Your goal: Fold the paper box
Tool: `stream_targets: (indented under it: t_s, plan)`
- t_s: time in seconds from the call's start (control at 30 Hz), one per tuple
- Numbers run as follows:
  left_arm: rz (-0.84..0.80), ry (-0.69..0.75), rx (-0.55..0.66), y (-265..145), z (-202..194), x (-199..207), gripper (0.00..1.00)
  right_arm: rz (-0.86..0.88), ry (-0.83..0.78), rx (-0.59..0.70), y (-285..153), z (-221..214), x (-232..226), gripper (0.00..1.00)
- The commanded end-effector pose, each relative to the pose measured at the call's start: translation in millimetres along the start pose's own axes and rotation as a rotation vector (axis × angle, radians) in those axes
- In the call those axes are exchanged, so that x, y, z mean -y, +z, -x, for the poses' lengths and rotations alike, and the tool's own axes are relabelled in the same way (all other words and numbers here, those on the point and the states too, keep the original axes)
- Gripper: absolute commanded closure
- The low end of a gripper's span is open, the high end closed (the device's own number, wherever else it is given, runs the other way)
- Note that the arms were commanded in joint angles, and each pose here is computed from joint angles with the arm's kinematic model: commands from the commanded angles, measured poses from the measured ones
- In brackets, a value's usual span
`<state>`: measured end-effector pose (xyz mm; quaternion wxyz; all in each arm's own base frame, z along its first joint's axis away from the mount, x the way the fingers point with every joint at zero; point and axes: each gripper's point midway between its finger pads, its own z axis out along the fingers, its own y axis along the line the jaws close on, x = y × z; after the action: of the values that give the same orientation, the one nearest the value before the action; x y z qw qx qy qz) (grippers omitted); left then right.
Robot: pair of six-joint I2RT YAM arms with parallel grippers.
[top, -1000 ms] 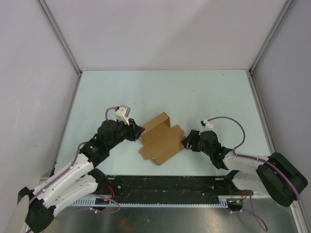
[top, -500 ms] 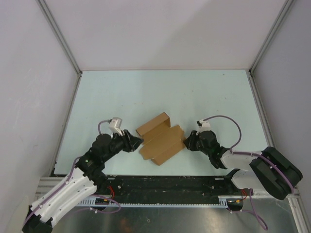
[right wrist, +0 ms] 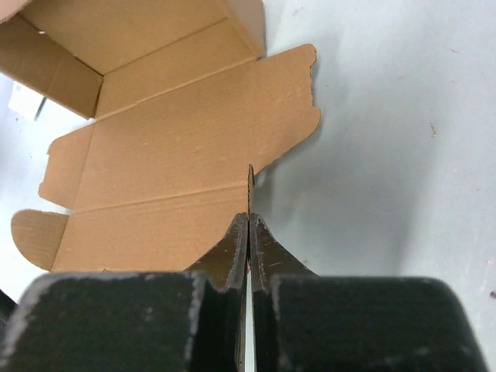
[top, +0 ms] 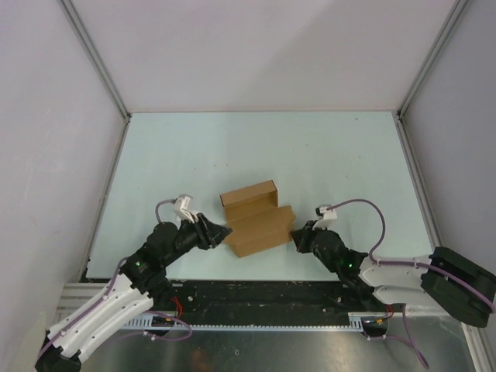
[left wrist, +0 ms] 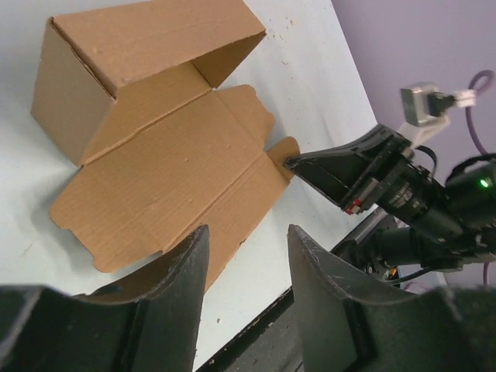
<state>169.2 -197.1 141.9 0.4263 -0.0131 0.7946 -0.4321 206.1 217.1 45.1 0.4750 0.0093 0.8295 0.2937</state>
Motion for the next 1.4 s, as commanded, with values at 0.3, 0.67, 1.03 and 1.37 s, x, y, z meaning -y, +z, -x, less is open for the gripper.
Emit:
stream_targets:
  t_s: [0.3, 0.67, 1.03, 1.37]
  plan:
    - [0.19, -0.017, -0.044, 18, -38, -33, 0.5, -0.241, -0.034, 0.203, -23, 5, 22, 1.0]
    - [0.21, -0.028, -0.072, 12, -64, -46, 0.5, -0.27, -0.417, 0.127, -13, -6, 0, 1.0]
    - [0.217, -0.014, -0.07, 10, -69, -55, 0.5, -0.446, -0.854, 0.001, 8, -36, -9, 1.0]
    - [0.224, -0.001, -0.066, 10, -69, -58, 0.5, -0.641, -1.127, 0.005, 12, -65, -4, 1.0]
